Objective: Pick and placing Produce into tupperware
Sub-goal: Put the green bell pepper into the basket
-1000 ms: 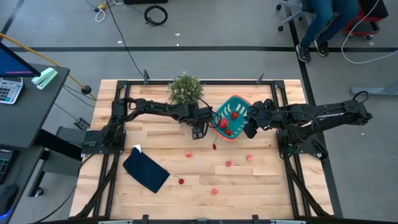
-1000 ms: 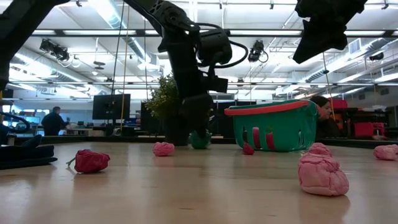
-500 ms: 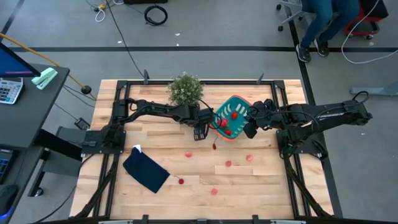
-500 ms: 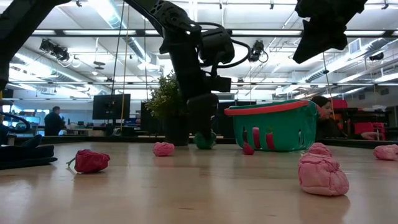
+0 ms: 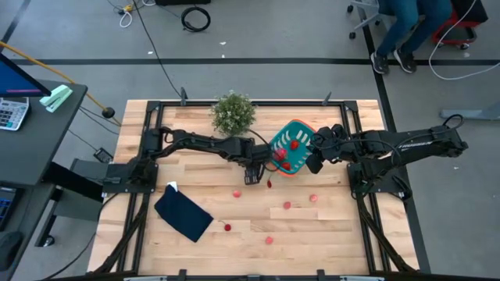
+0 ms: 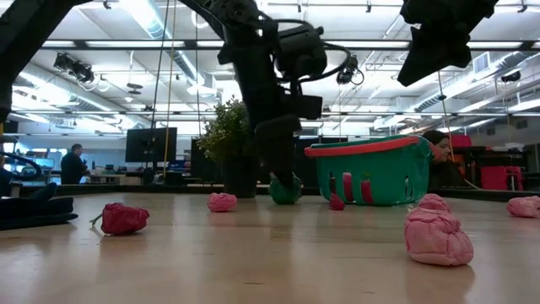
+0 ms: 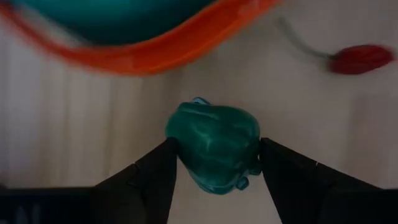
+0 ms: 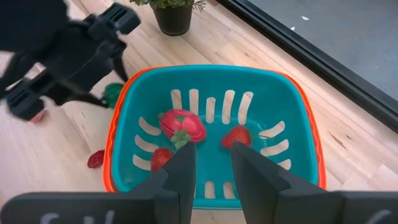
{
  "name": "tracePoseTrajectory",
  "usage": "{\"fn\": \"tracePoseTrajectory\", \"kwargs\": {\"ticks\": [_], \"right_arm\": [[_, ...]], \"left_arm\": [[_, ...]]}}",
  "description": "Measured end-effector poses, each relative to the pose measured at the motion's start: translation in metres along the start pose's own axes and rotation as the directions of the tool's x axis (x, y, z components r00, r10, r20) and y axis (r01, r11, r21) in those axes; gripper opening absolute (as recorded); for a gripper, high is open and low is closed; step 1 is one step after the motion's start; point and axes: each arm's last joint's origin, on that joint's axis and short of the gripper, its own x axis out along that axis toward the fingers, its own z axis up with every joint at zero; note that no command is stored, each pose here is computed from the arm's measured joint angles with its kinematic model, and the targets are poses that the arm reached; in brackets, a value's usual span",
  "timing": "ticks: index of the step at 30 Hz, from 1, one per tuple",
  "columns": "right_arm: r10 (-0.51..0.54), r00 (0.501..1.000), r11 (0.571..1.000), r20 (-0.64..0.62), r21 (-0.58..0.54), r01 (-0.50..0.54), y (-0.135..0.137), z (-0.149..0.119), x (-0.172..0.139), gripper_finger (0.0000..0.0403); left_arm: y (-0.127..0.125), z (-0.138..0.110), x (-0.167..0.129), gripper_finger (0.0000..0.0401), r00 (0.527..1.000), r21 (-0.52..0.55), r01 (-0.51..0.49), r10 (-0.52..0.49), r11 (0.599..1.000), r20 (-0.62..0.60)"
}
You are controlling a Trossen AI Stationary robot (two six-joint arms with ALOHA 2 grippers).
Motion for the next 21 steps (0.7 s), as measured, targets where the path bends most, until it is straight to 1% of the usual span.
{"fn": "tracePoseTrajectory", "kwargs": {"ticks": [4,10,15,18,21], "right_arm": [[0.0,1.0,1.0,0.0,0.0,0.0,0.0,0.0,0.0,0.011],[0.0,1.0,1.0,0.0,0.0,0.0,0.0,0.0,0.0,0.011],[0.0,1.0,1.0,-0.001,-0.001,0.0,0.0,0.0,0.0,0.011],[0.0,1.0,1.0,0.0,-0.002,0.0,0.0,0.0,0.0,0.011],[0.0,1.0,1.0,0.0,-0.014,0.0,0.0,0.0,0.0,0.011]], "left_arm": [[-0.005,0.012,-0.017,0.0216,1.0,0.01,0.004,-0.004,1.0,0.002],[-0.009,0.023,-0.046,0.0209,0.999,-0.032,-0.007,0.005,0.999,-0.046],[-0.013,0.035,-0.072,0.021,1.0,-0.012,-0.002,0.002,1.0,-0.028],[-0.009,0.041,-0.091,0.0205,0.999,-0.01,-0.003,0.003,1.0,-0.033],[-0.004,0.049,-0.112,0.0203,1.0,-0.016,-0.007,0.007,1.0,-0.002]]}}
